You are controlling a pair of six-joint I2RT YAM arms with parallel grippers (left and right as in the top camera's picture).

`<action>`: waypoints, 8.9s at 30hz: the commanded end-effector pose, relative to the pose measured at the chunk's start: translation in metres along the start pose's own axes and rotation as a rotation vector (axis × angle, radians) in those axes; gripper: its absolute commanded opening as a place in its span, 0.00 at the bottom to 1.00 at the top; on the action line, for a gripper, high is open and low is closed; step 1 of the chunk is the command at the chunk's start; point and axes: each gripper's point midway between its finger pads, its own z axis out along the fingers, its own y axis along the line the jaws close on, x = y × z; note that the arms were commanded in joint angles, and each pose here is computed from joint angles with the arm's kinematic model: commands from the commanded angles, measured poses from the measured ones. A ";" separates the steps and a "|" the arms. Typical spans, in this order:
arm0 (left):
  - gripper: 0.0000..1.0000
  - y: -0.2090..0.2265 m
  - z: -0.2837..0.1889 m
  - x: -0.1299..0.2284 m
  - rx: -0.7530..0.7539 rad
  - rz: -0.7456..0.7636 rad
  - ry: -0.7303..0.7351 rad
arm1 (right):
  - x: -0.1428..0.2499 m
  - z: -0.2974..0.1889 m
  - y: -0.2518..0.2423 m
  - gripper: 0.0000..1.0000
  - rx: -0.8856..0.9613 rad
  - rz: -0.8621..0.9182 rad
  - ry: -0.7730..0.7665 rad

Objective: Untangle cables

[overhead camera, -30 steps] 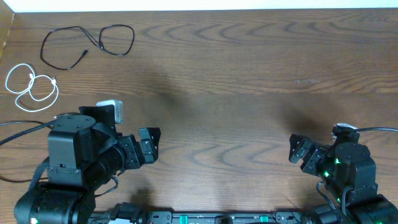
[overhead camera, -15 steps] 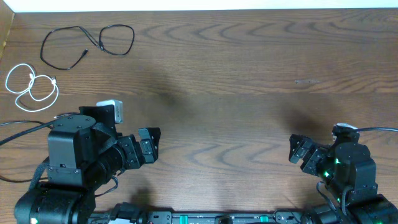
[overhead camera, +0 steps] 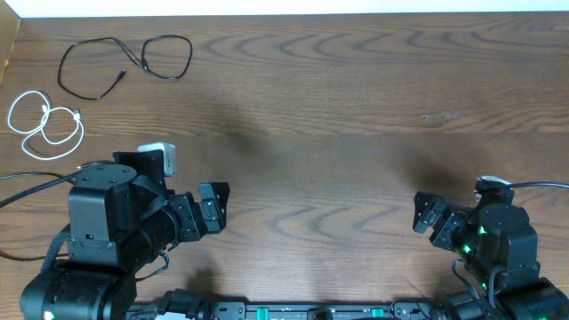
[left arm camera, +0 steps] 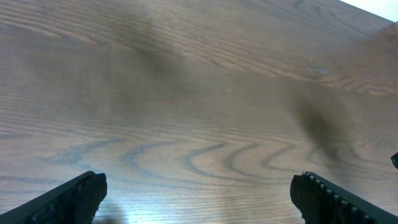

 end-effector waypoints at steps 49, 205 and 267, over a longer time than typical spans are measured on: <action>0.99 0.003 0.001 0.001 -0.014 0.009 0.005 | -0.001 -0.001 0.000 0.99 0.004 0.008 -0.006; 1.00 0.021 0.010 0.021 -0.058 0.140 -0.039 | -0.024 0.054 -0.029 0.99 -0.057 -0.474 -0.667; 1.00 0.083 0.141 0.048 0.016 0.299 -0.700 | -0.024 0.054 -0.029 0.99 -0.057 -0.474 -0.666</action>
